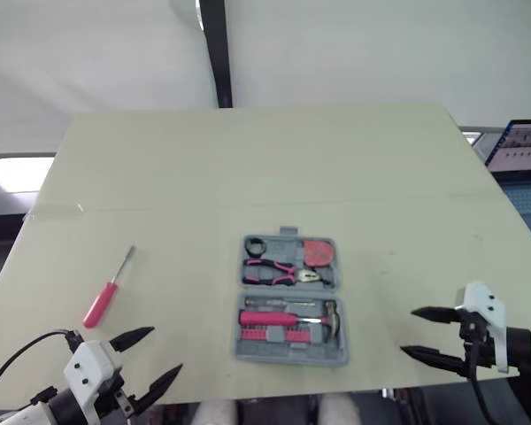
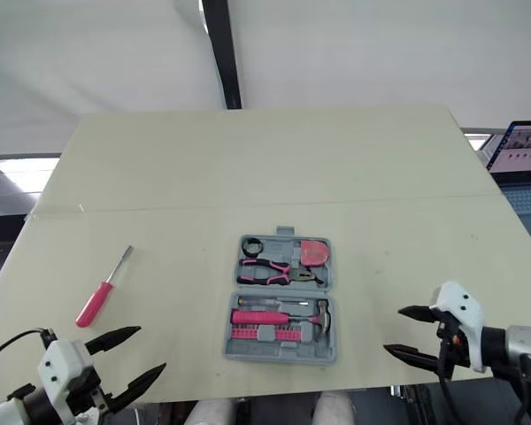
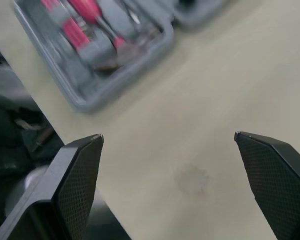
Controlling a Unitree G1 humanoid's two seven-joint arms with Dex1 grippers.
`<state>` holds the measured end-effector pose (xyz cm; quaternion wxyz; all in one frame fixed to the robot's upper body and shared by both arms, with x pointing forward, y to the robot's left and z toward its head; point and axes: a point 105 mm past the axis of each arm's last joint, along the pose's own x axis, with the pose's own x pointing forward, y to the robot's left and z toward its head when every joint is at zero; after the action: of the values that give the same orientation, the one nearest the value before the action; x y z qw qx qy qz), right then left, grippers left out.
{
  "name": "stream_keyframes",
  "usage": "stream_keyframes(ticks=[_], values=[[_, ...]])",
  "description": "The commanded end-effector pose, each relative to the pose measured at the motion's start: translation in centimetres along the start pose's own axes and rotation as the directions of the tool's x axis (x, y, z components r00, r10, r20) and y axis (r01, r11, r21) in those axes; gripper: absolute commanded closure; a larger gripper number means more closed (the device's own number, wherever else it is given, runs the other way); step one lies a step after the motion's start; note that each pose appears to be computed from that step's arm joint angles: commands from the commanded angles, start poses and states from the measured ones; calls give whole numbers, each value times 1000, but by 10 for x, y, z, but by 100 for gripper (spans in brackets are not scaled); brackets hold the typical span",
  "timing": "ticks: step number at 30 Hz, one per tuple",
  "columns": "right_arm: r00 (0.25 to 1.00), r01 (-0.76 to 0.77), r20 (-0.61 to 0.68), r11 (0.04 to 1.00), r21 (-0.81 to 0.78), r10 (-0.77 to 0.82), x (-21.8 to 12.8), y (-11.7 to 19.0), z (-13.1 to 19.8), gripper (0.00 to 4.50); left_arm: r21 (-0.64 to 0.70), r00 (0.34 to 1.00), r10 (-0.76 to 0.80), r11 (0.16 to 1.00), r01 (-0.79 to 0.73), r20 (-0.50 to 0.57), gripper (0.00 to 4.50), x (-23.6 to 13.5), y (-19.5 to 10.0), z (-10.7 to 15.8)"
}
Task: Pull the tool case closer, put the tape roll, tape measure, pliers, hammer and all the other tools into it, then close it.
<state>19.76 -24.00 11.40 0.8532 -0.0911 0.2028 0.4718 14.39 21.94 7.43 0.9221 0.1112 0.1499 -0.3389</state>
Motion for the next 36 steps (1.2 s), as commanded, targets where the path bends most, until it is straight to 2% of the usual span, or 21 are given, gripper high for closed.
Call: stream_keyframes(ticks=[1,4,7,10,13,15,17,20,22,25,36], values=[[989,-55,135,995,-86,67,-10,10,31,7,-17,1000,14,1000,-14,9,0,-1,0,6],[977,-52,191,978,-202,91,-5,20,41,7,-74,998,59,996,-57,27,0,6,2,8],[975,-45,204,973,-226,93,2,22,44,7,-100,996,84,992,-80,36,0,13,3,11],[972,-54,209,969,-242,107,5,23,47,7,-122,985,172,978,-168,18,0,18,13,16],[970,-80,205,966,-245,132,2,23,50,7,-227,953,302,929,-292,10,0,15,34,27],[968,-98,202,966,-241,148,1,22,50,7,-239,893,448,864,-443,-35,0,2,61,31],[966,-116,201,966,-230,163,1,21,50,7,-235,856,512,825,-513,-74,0,-8,79,32],[967,-118,193,966,-229,164,4,18,49,7,-197,840,527,816,-543,-130,0,-17,89,30],[968,-118,191,968,-221,162,7,16,48,7,-182,809,552,791,-585,-201,0,-26,99,20],[968,-119,191,969,-216,162,9,16,48,7,-147,797,540,795,-589,-271,0,-33,110,6],[972,-77,202,976,-203,119,7,17,51,7,-120,844,452,857,-500,-290,0,-5,144,-15]])
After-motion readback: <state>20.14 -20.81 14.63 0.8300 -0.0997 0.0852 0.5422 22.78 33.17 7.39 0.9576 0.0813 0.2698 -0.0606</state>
